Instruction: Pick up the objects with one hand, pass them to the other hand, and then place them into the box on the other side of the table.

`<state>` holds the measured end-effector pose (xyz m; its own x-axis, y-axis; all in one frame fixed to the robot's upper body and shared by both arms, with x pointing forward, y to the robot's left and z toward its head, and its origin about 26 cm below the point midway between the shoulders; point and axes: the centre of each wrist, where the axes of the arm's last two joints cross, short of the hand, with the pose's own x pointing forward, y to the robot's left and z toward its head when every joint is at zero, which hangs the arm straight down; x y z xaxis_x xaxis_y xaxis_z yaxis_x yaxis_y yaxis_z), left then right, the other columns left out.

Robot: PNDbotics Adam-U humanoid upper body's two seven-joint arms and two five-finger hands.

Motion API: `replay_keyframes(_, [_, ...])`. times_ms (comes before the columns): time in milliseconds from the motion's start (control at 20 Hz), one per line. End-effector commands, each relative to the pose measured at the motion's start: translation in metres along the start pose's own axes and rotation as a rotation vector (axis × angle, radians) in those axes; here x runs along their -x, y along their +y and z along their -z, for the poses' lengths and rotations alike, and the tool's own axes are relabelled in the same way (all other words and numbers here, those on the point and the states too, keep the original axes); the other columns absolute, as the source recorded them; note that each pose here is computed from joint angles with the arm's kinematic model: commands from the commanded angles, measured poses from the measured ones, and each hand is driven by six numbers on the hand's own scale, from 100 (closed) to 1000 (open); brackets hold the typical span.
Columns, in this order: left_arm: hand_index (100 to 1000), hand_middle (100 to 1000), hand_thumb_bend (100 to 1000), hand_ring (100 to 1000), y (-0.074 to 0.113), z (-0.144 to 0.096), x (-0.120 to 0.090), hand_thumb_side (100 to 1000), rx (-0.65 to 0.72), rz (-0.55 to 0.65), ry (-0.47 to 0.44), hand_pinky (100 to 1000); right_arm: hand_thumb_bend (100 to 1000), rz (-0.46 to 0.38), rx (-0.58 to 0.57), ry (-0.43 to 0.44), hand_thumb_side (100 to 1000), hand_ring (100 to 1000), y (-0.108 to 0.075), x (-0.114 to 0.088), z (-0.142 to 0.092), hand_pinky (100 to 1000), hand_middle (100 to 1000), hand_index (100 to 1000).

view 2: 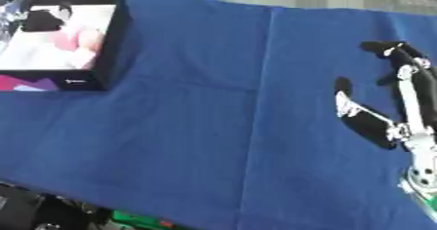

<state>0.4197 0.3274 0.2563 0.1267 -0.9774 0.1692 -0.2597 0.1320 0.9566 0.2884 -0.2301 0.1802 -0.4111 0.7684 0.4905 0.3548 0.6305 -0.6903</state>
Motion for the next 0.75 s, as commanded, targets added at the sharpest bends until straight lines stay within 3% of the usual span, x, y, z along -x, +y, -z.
replay_keyframes(50, [802,830,100,790,0.038,-0.017,-0.01,900,-0.083,-0.235,-0.07,1000,100,0.012,0.072,-0.024,244,818,-0.017,0.003,0.007,551,760,793])
replay_keyframes(100, [815,838,100,796,0.044,-0.026,-0.015,678,-0.092,-0.326,-0.111,1000,100,0.025,0.099,-0.02,100,815,-0.02,0.005,0.008,542,755,787])
replay_keyframes(400, [863,857,100,818,0.056,-0.069,-0.029,719,-0.116,-0.756,-0.273,1000,100,0.091,0.279,-0.015,100,810,-0.05,0.018,0.016,528,747,775])
replay_keyframes(650, [864,865,100,824,0.05,-0.086,-0.029,781,-0.13,-0.981,-0.324,1000,100,0.129,0.402,-0.013,100,810,-0.072,0.032,0.016,519,746,768])
replay_keyframes(750, [866,865,192,822,0.047,-0.09,-0.028,820,-0.134,-1.038,-0.336,1000,100,0.158,0.442,0.007,100,810,-0.077,0.036,0.014,511,745,764])
